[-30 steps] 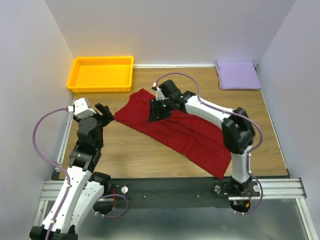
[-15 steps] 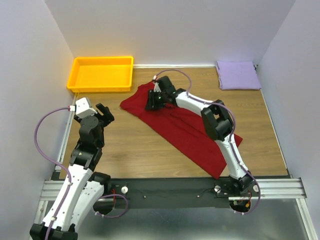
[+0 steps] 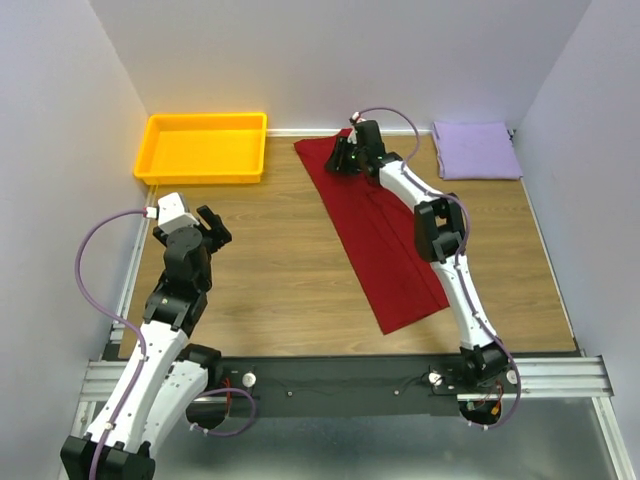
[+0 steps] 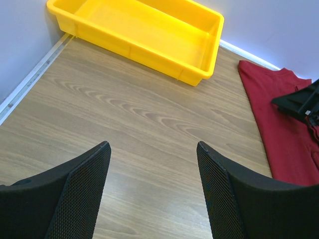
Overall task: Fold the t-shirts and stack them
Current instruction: Fold the tshirt
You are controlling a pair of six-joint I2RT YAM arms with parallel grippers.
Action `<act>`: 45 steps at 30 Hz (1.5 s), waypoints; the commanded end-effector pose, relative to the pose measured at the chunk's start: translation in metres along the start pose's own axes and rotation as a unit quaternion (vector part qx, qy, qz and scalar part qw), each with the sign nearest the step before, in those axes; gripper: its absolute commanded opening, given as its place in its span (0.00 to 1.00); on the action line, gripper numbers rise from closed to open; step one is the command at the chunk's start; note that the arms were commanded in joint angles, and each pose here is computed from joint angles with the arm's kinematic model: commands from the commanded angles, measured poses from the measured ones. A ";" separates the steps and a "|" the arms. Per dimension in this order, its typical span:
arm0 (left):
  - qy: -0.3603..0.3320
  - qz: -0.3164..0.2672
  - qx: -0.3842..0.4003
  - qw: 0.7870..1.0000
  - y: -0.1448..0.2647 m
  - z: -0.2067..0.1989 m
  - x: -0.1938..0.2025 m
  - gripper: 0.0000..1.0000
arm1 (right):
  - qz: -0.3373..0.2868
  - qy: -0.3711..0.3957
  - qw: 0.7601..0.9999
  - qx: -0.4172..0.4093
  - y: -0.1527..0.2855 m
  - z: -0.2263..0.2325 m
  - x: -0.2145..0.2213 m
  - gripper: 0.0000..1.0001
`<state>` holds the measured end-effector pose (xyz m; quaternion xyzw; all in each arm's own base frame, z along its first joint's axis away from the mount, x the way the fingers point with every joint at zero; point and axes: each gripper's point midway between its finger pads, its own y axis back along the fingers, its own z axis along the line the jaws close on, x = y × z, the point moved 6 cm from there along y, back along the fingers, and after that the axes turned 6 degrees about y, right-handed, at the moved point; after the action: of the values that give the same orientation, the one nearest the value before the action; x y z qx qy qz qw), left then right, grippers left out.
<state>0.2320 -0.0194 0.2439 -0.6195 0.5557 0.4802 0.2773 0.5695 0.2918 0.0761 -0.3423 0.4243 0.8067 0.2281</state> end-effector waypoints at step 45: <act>-0.011 -0.003 0.050 0.999 0.005 -0.008 -0.004 0.77 | 0.413 0.051 0.908 -0.038 0.220 0.157 0.272 0.43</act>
<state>0.2292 -0.0247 0.2527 -0.6132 0.5702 0.4561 0.3012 0.2031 0.2993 0.0740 -0.1895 0.5101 0.8311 -0.1146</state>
